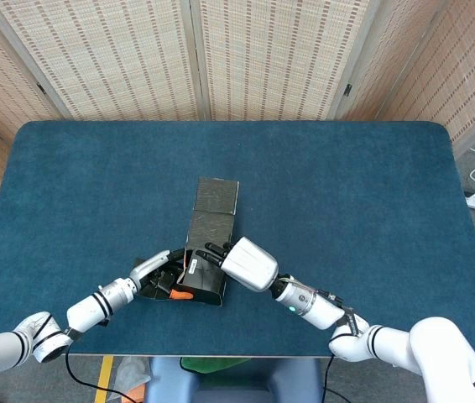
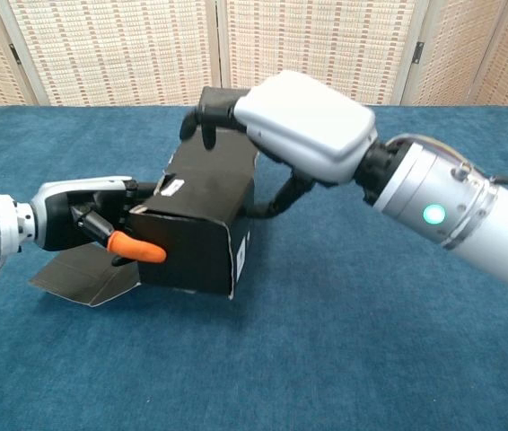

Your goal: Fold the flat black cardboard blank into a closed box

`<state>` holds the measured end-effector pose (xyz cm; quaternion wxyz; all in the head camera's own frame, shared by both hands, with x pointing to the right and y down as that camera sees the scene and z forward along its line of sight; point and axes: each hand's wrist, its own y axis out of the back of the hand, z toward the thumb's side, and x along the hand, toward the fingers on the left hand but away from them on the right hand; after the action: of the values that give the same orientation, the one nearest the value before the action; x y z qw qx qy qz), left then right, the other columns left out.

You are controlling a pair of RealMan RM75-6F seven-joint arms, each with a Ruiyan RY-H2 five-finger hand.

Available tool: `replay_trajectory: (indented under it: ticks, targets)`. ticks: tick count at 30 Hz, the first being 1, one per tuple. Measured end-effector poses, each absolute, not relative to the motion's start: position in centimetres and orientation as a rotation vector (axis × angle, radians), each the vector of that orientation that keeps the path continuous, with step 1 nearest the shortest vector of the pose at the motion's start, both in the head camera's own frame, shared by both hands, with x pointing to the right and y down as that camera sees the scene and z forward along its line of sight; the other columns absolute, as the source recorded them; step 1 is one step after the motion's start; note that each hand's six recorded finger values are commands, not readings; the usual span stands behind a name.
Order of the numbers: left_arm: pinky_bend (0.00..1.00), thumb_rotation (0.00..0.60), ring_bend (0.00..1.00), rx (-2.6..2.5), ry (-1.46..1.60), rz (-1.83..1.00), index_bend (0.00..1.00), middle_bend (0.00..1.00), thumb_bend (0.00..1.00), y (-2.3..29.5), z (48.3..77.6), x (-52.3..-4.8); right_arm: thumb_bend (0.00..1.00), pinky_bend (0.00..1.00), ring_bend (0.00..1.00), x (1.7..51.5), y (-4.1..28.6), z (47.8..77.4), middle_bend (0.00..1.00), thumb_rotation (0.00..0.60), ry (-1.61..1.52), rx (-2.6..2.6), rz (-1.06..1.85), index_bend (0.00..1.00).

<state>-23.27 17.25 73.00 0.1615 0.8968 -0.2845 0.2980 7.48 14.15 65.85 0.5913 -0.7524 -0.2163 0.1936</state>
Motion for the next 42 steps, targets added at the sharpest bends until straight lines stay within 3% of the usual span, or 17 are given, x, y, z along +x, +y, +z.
replay_trajectory:
  ticks: [12,25,30,34,39,42]
  targets:
    - [0.76,0.600,0.55,2.666,-0.818,1.015,0.22,0.25,0.19,18.4,75.5,-23.5,0.05,1.00,0.76,7.3,16.9,69.4,0.47,0.600,-0.385,-1.711,0.443,0.45]
    - [0.74,0.600,0.55,2.700,-0.782,1.081,0.08,0.19,0.19,18.7,75.5,-23.7,0.08,1.00,0.76,7.1,17.2,69.7,0.48,0.600,-0.378,-1.701,0.412,0.48]
    - [0.74,0.600,0.55,2.708,-0.766,1.088,0.07,0.19,0.19,18.9,75.3,-23.4,0.08,1.00,0.76,7.1,17.2,69.6,0.47,0.600,-0.371,-1.695,0.405,0.48]
    - [0.74,0.600,0.55,2.716,-0.765,1.091,0.10,0.21,0.19,18.9,75.2,-23.1,0.08,1.00,0.76,6.8,17.2,69.7,0.47,0.600,-0.363,-1.693,0.402,0.48]
    - [0.74,0.600,0.55,2.718,-0.788,1.095,0.23,0.29,0.19,18.7,75.2,-22.9,0.10,1.00,0.76,6.5,17.3,69.8,0.47,0.600,-0.338,-1.686,0.396,0.48]
    - [0.74,0.600,0.56,2.712,-0.802,1.103,0.26,0.32,0.19,18.7,75.3,-23.0,0.11,1.00,0.76,6.6,17.4,69.9,0.46,0.600,-0.328,-1.684,0.398,0.48]
